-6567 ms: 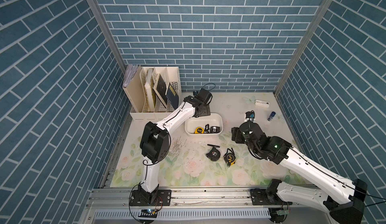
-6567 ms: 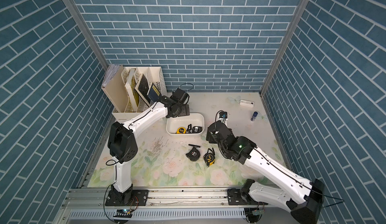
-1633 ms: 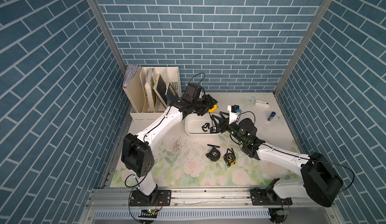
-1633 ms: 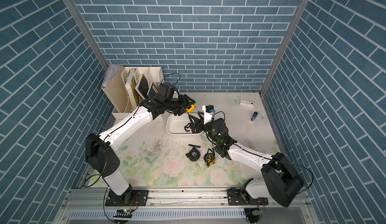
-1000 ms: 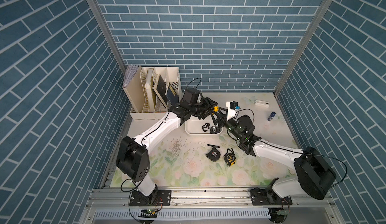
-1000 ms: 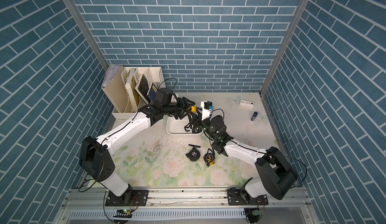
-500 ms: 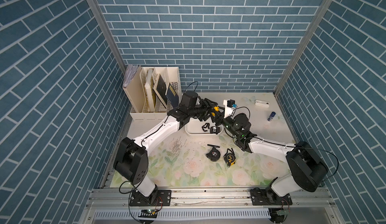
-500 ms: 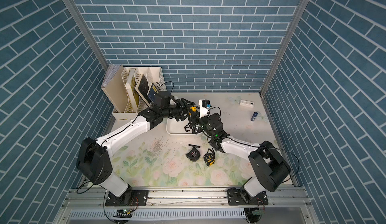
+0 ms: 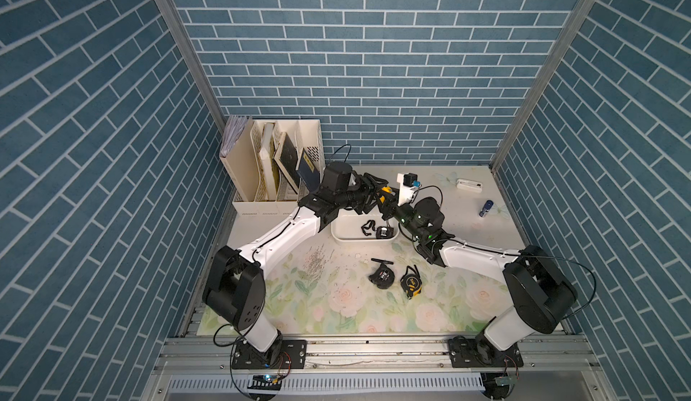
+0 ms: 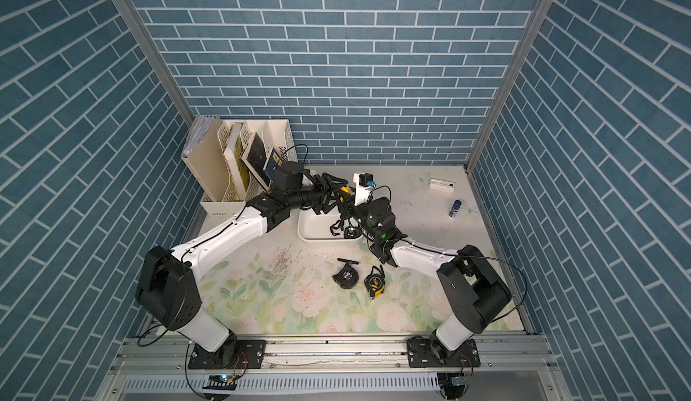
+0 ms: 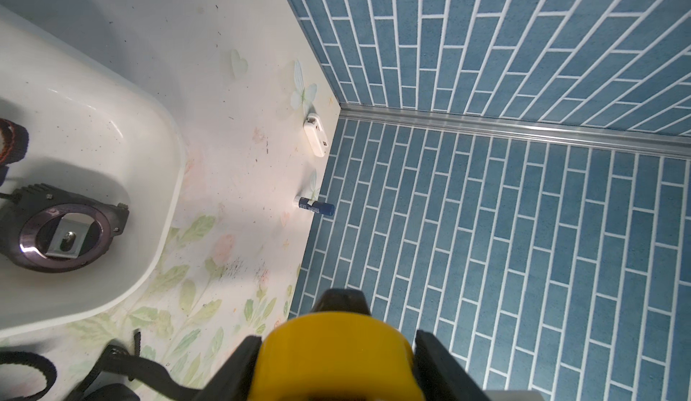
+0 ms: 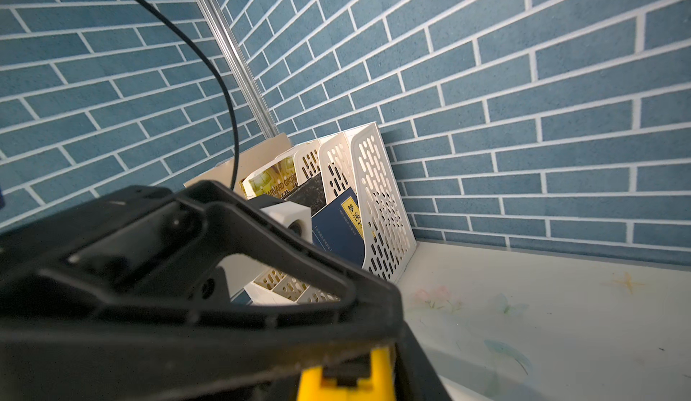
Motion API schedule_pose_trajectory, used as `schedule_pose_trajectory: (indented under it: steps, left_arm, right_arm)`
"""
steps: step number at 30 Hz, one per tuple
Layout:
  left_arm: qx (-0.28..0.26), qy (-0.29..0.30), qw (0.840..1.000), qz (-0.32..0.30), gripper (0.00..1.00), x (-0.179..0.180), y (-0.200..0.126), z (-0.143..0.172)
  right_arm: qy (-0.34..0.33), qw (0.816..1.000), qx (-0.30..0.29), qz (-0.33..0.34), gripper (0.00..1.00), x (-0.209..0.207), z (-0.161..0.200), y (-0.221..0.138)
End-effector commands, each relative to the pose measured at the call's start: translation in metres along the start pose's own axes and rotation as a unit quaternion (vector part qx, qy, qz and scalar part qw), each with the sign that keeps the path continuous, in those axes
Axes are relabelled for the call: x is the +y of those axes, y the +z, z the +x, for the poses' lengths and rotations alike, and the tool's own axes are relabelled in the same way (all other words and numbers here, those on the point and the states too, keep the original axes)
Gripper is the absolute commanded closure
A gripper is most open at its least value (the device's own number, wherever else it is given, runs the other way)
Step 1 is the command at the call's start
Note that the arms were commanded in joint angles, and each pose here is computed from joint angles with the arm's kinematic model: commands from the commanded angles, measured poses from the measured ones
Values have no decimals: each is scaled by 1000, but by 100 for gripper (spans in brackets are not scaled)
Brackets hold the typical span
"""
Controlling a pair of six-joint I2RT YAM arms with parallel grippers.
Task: Take the tape measure out of the storage box
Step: Place the tape measure at the center of the board.
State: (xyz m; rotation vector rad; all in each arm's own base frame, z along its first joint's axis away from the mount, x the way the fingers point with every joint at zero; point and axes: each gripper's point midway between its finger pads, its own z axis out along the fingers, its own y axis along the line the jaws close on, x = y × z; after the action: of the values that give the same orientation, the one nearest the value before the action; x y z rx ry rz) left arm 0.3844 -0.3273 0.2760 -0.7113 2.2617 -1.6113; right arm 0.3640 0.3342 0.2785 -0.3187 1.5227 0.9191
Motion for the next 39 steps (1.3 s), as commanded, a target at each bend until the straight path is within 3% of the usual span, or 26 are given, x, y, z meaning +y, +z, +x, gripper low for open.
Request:
schedule_pose_trajectory:
  steps: [1, 4, 9, 13, 19, 24, 30, 39]
  left_arm:
    - [30, 19, 999, 25, 72, -17, -6, 19]
    - [30, 24, 999, 23, 59, -18, -6, 17]
    - [22, 38, 999, 13, 26, -19, -6, 11]
    - [8, 52, 999, -13, 13, -9, -7, 0]
    - [-15, 71, 996, -57, 10, 11, -7, -21]
    - [-74, 119, 980, -141, 10, 37, -26, -58]
    - [-149, 162, 954, -202, 10, 47, -47, -97]
    - [-180, 186, 937, -235, 11, 49, -49, -116]
  right_arm:
    - [-6, 999, -5, -40, 82, 20, -7, 8]
    - [-5, 999, -3, -40, 100, 19, -6, 9]
    - [-5, 999, 0, -36, 100, 19, -9, 6]
    - [-5, 1000, 8, -22, 100, 18, -14, -5]
    - [6, 999, 37, 22, 100, 8, -14, -39]
    - [42, 987, 130, 88, 100, -8, 12, -83]
    - [120, 945, 276, 131, 100, -9, 61, -142]
    - [189, 879, 429, 93, 100, 17, 129, -208]
